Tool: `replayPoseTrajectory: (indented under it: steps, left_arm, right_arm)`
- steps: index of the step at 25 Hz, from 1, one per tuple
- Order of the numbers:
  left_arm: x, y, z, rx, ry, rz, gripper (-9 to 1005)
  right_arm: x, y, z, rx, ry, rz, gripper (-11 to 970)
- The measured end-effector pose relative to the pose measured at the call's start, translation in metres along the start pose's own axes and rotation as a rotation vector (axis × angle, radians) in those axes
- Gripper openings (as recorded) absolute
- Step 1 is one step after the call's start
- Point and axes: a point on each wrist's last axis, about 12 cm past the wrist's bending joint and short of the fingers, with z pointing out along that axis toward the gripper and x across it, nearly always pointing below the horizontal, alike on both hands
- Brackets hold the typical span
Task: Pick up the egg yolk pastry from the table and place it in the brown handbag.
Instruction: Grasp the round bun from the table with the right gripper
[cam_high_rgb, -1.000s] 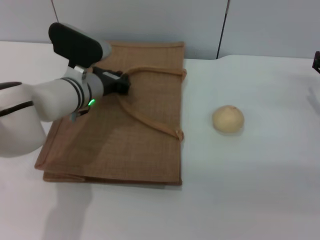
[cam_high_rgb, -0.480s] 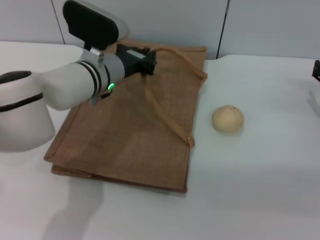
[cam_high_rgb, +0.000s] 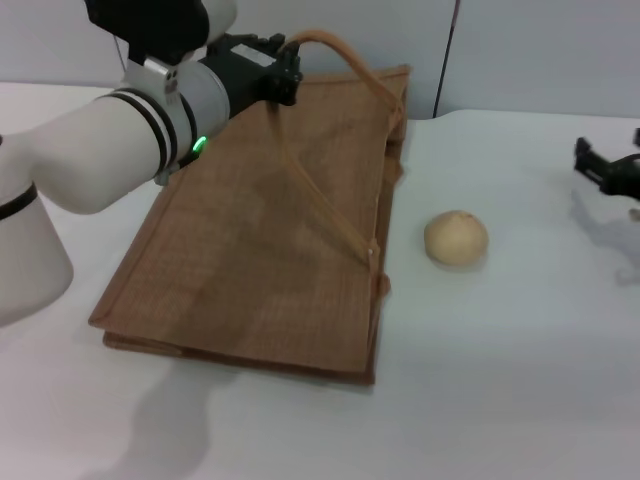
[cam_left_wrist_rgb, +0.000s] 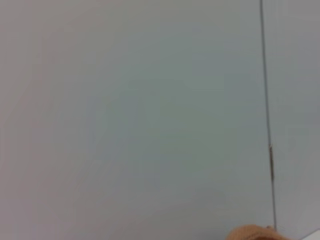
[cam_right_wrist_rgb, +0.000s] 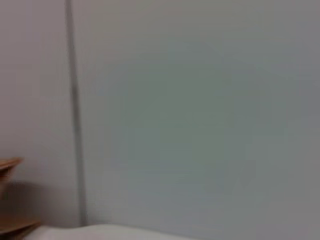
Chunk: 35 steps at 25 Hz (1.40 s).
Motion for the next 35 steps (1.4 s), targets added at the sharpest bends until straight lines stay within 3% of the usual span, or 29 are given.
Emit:
replayPoseTrajectory:
  steps: [8, 14, 20, 27, 35]
  left_arm:
    - [-0.026, -0.013, -0.022, -0.003, -0.018, 0.046, 113]
    - [-0.046, -0.020, -0.035, -0.057, 0.046, 0.139, 114]
    - [-0.055, -0.024, -0.040, -0.087, 0.047, 0.156, 113]
    - [-0.055, -0.025, -0.042, -0.103, 0.048, 0.156, 114]
    - [-0.059, -0.028, -0.041, -0.096, 0.039, 0.156, 113]
  right_arm:
    - [0.003, 0.014, 0.001, -0.103, 0.034, -0.009, 850]
    - [-0.003, 0.033, 0.001, -0.241, 0.009, 0.007, 851]
    - [-0.006, 0.049, -0.001, -0.366, 0.006, -0.012, 854]
    - [-0.009, 0.041, -0.015, -0.494, -0.016, 0.024, 859]
    - [-0.004, 0.039, -0.021, -0.585, 0.083, 0.013, 869]
